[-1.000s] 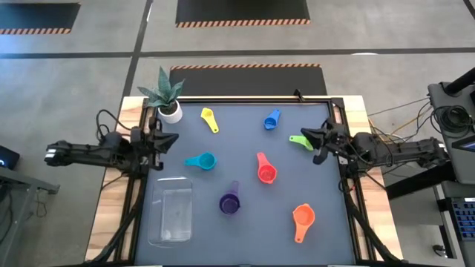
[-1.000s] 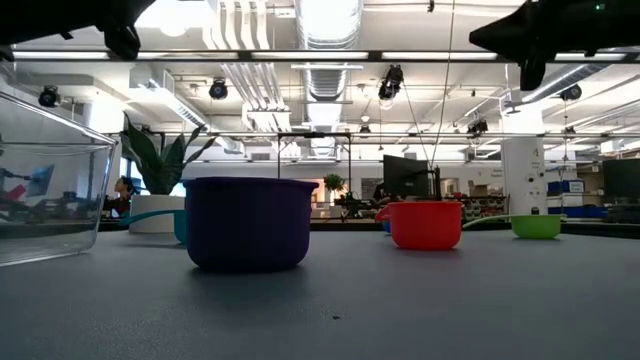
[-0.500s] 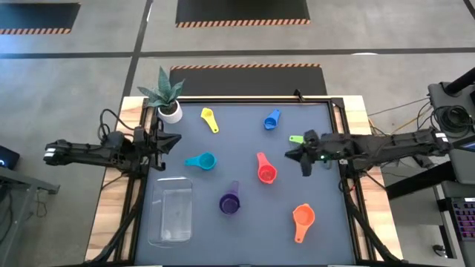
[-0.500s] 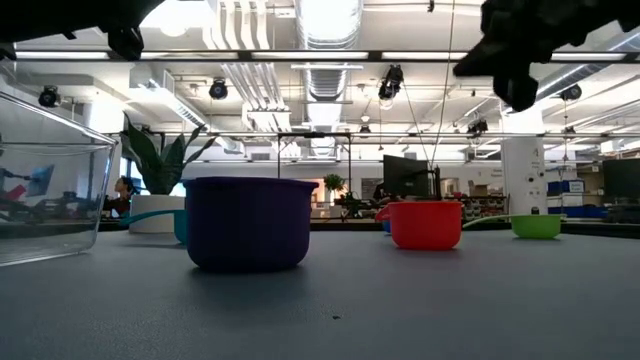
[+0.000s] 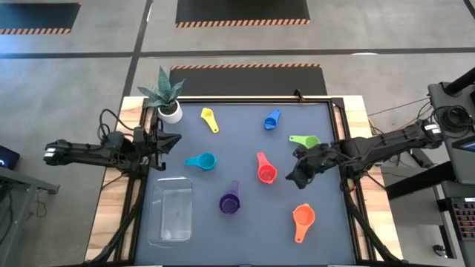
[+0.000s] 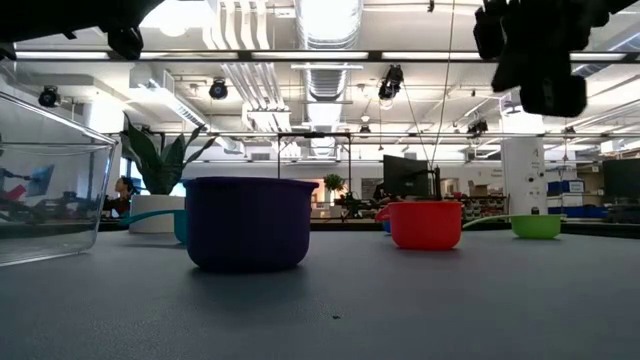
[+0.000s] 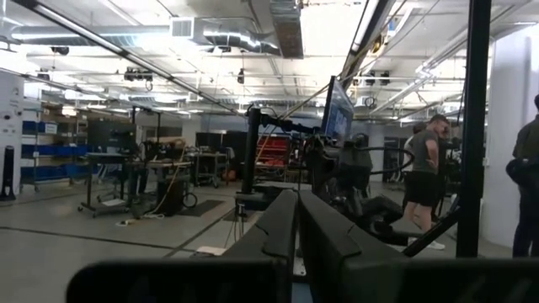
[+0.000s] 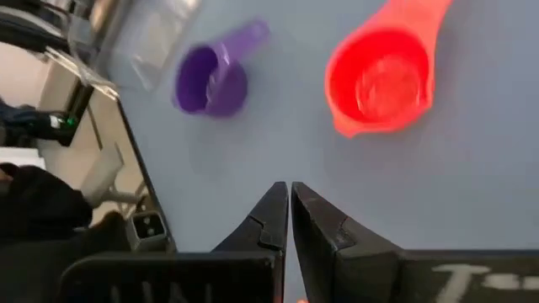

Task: Nest measuring cups in basket
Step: Stack the orange measuring cup on top of the violet measuring cup

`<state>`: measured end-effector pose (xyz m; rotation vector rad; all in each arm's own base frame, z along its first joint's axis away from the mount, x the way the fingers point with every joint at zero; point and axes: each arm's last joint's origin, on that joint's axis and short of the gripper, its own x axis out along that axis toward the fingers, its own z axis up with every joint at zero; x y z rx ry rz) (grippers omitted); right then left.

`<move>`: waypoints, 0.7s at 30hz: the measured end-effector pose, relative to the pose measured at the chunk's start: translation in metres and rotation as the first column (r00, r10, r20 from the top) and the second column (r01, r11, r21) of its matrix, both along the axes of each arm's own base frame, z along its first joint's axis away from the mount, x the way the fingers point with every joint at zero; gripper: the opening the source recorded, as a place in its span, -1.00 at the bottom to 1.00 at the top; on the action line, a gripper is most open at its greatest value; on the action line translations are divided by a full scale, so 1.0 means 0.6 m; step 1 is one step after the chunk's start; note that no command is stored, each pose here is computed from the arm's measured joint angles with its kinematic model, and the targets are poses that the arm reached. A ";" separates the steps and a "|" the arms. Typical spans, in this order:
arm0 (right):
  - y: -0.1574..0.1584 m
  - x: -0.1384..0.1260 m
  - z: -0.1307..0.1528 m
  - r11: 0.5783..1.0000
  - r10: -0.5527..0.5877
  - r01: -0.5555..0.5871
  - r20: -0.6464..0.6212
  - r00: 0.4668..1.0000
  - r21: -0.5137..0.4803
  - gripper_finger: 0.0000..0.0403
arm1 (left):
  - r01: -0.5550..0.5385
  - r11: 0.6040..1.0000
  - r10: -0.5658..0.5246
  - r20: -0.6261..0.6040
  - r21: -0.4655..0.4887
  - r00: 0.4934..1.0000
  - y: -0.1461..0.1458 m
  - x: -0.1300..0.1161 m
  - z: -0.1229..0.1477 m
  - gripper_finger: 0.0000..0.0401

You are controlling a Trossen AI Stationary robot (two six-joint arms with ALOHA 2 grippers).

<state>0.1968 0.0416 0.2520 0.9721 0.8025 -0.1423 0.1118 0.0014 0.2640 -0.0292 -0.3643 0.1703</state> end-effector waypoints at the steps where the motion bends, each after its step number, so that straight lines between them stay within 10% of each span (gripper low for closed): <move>1: 0.003 0.000 0.001 1.000 0.000 0.000 -0.015 1.000 0.021 -0.96 | 0.000 1.000 0.000 0.000 0.000 1.000 0.000 0.000 0.000 -1.00; 11: 0.050 -0.009 -0.013 0.992 0.083 -0.071 -0.117 0.990 0.105 -0.96 | 0.000 1.000 0.000 0.001 -0.002 1.000 0.000 0.000 0.000 -1.00; 21: 0.072 -0.011 -0.022 0.992 0.110 -0.115 -0.090 0.990 -0.055 -0.96 | 0.045 0.997 -0.046 -0.021 -0.061 0.999 -0.002 0.014 -0.006 -1.00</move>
